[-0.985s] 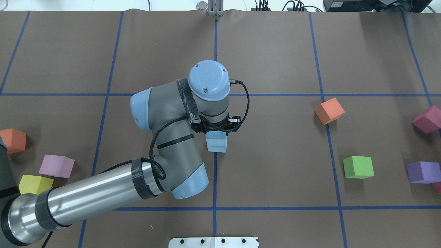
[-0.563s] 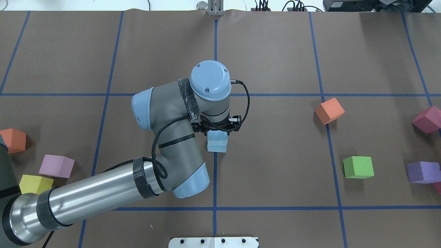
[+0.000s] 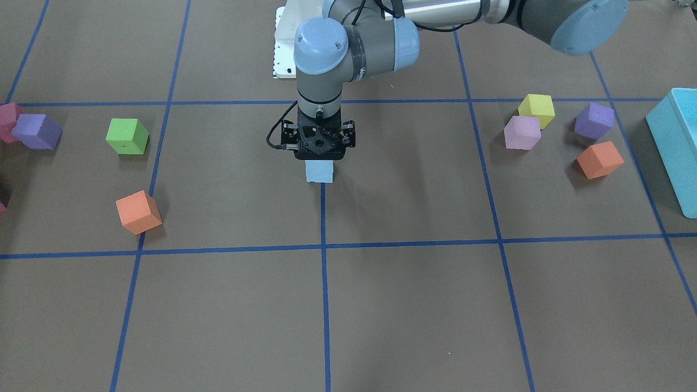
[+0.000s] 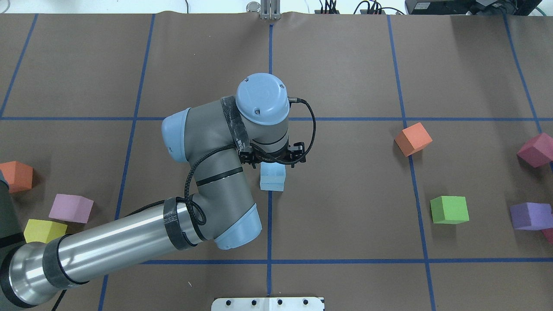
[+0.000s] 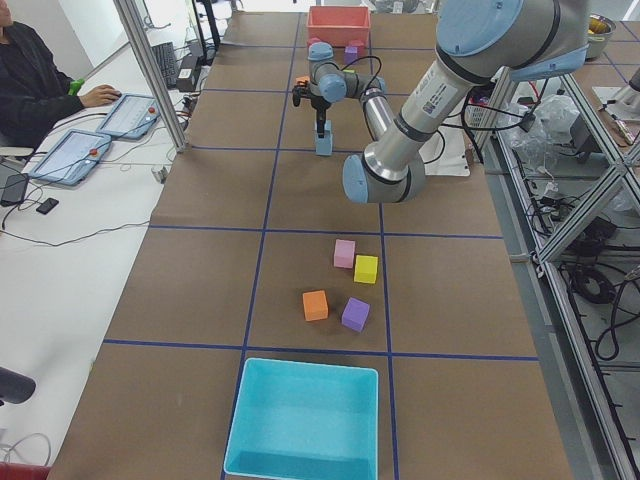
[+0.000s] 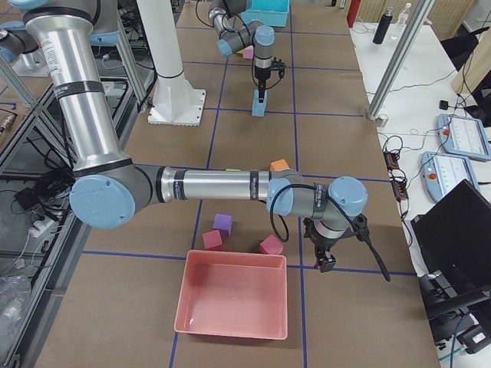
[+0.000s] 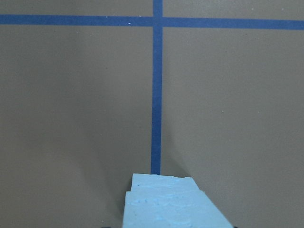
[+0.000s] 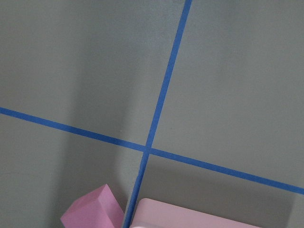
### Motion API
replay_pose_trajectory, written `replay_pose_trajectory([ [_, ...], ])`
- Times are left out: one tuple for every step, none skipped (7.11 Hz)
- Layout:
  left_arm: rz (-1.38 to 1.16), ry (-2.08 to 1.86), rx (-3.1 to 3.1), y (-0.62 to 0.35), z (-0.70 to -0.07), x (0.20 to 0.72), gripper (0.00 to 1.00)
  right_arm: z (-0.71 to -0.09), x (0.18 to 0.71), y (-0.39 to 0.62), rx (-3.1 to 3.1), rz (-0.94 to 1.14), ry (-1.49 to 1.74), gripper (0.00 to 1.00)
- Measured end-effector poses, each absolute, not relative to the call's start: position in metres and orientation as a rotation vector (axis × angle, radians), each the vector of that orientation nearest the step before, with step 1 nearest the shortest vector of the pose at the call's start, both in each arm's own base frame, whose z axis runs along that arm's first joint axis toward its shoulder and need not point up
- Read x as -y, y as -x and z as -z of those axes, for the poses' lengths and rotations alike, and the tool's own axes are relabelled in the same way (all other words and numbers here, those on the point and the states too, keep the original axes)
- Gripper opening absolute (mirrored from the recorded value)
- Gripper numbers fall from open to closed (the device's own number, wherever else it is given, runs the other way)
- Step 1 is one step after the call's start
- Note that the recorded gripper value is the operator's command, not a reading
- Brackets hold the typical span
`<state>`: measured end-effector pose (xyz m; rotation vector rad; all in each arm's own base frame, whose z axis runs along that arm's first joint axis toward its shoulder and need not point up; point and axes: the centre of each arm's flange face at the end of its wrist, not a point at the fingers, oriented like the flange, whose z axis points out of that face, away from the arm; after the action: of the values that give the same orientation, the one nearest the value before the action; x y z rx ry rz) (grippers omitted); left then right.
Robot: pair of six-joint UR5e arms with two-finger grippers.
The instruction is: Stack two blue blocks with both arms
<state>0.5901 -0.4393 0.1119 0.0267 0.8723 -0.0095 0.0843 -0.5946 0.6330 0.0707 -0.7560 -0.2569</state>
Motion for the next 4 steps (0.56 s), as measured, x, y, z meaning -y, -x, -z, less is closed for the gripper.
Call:
replay_pose_trajectory([
  [0.007,-0.044,-0.900,-0.562,-0.103,0.448,0.98,-0.633,0.595,-0.084,0.756,0.257,-0.071,1.00],
  [-0.013,-0.058,-0.921,-0.517,-0.102,0.467,0.98,-0.634,0.594,-0.084,0.756,0.256,-0.069,1.00],
  [-0.039,-0.080,-0.932,-0.453,-0.117,0.492,0.98,-0.636,0.592,-0.085,0.757,0.253,-0.067,1.00],
  [-0.068,-0.107,-0.931,-0.378,-0.147,0.514,0.98,-0.636,0.592,-0.085,0.758,0.252,-0.066,1.00],
])
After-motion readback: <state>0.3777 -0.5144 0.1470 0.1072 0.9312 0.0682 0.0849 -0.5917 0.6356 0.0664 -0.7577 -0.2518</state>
